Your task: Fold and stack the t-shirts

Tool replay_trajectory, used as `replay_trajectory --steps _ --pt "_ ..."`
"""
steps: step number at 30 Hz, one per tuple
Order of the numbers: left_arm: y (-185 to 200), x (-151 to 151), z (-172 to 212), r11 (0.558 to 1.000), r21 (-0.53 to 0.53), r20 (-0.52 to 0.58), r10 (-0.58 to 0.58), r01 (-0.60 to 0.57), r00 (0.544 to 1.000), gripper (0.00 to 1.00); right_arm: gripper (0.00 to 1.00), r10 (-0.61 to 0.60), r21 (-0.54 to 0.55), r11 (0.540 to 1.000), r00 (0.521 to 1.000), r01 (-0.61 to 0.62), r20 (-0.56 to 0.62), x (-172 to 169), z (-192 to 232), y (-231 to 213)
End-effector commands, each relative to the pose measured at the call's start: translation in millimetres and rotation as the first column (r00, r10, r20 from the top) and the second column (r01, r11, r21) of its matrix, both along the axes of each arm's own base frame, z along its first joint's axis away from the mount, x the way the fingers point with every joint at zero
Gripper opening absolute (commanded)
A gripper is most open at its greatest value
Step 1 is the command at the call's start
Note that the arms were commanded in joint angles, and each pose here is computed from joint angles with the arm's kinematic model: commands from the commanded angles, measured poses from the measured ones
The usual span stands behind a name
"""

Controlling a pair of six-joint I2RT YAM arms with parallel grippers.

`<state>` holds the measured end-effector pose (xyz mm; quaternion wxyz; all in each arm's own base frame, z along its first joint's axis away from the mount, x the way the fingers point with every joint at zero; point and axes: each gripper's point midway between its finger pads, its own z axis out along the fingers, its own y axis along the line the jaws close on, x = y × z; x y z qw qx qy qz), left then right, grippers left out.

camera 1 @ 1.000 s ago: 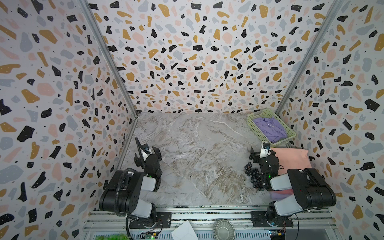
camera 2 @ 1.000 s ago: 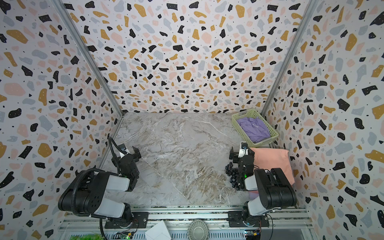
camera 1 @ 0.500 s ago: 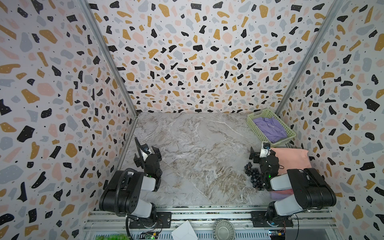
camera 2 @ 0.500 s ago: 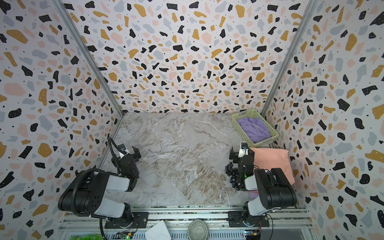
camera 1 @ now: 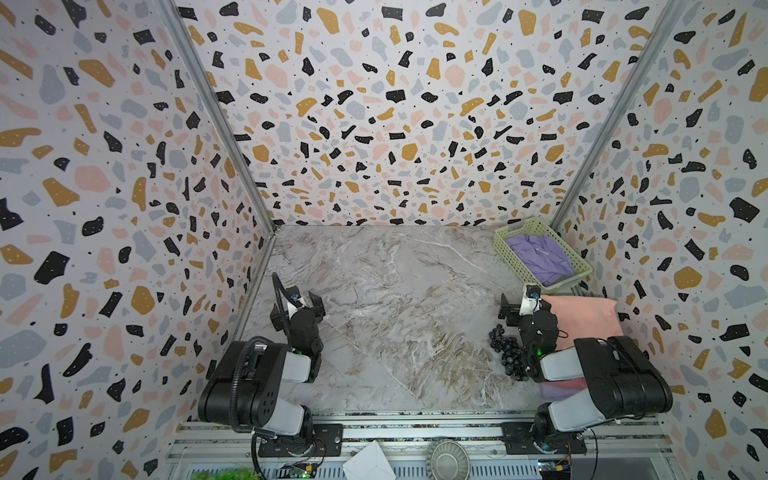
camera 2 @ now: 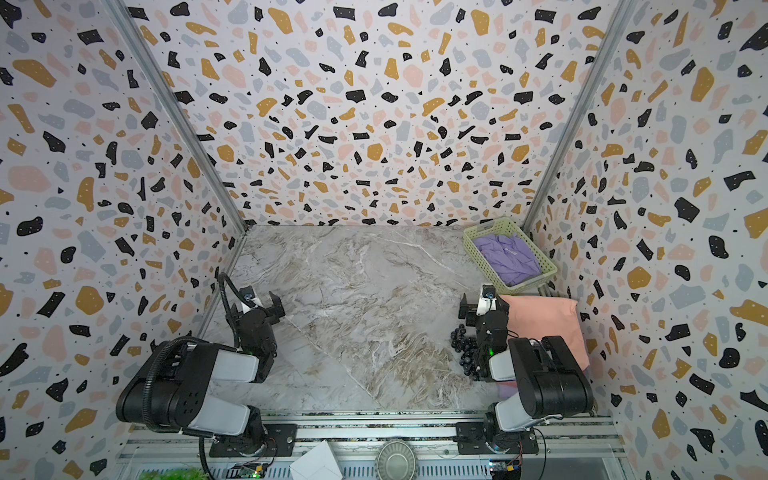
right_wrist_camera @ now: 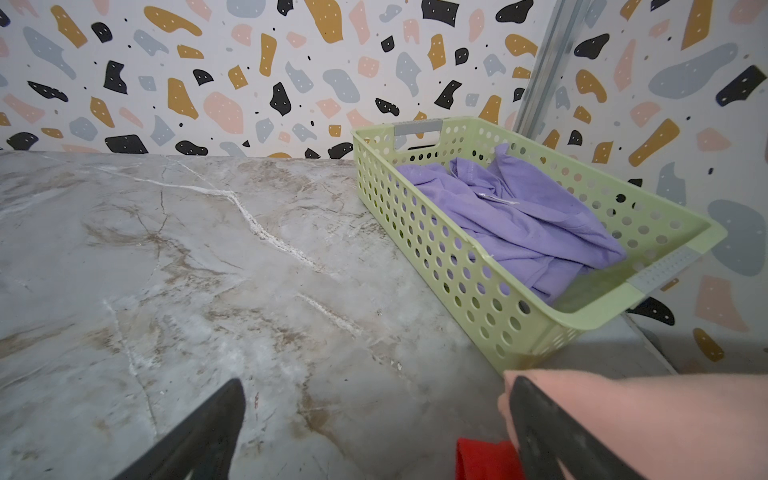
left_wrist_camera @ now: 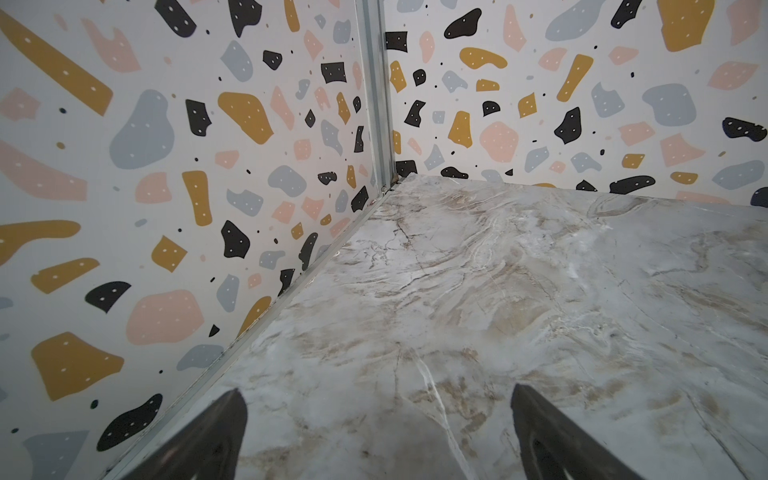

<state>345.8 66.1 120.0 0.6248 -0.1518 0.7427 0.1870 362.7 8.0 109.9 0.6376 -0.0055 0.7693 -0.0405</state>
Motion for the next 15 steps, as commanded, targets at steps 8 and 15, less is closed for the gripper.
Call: replay_trajectory --steps 8,15 --pt "1.9 3.0 14.4 1.000 0.002 0.052 0.004 -0.004 0.999 1.00 0.99 -0.005 -0.004 1.000 0.999 0.005 0.039 4.8 12.0 0.1" --pt "1.9 2.3 14.7 1.000 0.002 0.053 0.004 -0.004 0.999 0.99 0.99 -0.005 -0.004 1.000 0.999 0.005 0.044 3.4 13.1 -0.1"
